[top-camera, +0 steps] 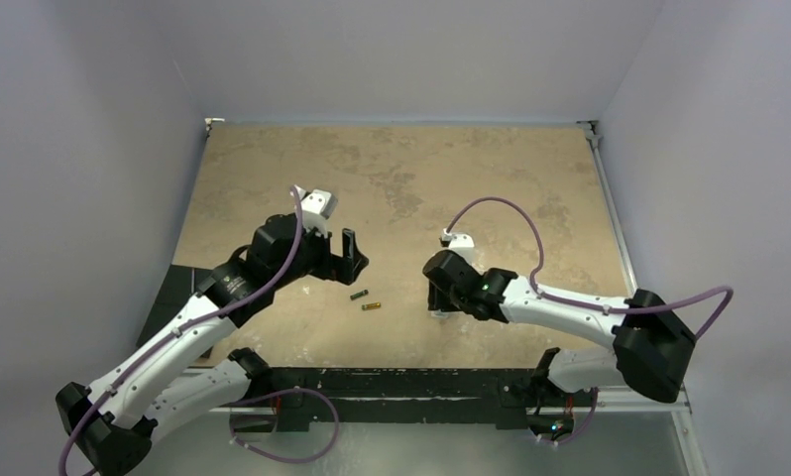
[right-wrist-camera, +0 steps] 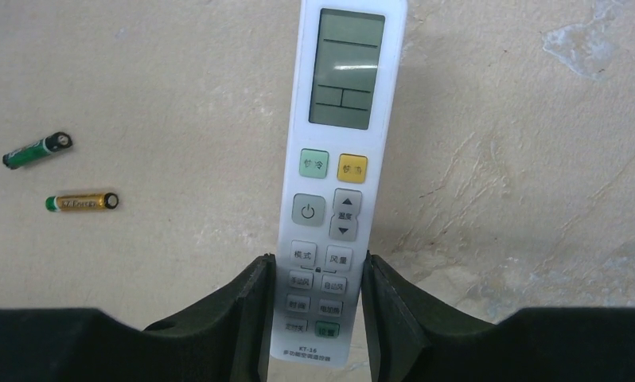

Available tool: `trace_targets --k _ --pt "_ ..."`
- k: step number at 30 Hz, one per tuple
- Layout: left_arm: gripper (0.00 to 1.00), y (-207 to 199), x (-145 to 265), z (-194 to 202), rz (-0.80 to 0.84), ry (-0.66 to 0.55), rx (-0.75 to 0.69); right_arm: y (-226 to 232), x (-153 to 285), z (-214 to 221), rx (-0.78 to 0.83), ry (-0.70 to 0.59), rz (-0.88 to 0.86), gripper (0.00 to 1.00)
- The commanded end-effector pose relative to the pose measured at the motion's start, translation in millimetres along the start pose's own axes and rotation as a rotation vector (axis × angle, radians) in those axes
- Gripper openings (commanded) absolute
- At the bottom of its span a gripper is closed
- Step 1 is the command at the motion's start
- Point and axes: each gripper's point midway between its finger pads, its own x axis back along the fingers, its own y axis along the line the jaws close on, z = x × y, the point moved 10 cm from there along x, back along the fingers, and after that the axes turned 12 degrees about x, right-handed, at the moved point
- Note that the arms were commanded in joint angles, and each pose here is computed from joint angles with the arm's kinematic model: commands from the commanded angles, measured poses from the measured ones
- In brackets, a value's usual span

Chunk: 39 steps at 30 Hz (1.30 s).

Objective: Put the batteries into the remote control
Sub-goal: Pick up the remote control from the center of the board, then adjust the remote control.

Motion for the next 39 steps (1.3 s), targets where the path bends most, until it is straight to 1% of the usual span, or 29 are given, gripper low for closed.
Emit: trace_targets --k 1,6,9,13,20,24,29,33,39 --pt "0.99 -11.0 -5.4 1.2 0.12 0.032 0.047 6.4 9.8 -2.7 0.075 -0.074 -0.096 0.0" --pt "0.99 -13.6 -7.0 8.3 0.165 0.071 0.086 11.0 19.2 -3.7 0.137 -0.115 -0.153 0.0" --pt "0.99 -16.3 -4.4 8.7 0.187 0.082 0.11 16.2 26.4 -5.4 0.195 -0.142 -0.221 0.0" --pt "0.99 -18.0 -1.1 12.4 0.188 0.11 0.173 20.7 34.8 -6.2 0.267 -0.186 -0.271 0.0" --pt "0.99 -18.9 -0.1 23.8 0.218 0.16 0.269 29.9 53.0 -4.5 0.406 -0.297 -0.365 0.0" --pt "0.99 -21.3 -0.3 30.4 0.27 0.183 0.325 36.0 65.6 -4.2 0.506 -0.352 -0.468 0.0" --pt "0.98 -25.4 0.5 33.8 0.324 0.215 0.376 41.7 78.0 -1.2 0.622 -0.396 -0.545 0.0" --pt "0.98 -25.3 1.4 38.0 0.331 0.241 0.403 44.3 85.8 3.4 0.705 -0.432 -0.585 0.0" --pt "0.93 -25.9 2.3 44.7 0.359 0.297 0.429 48.3 97.7 6.0 0.781 -0.503 -0.633 0.0"
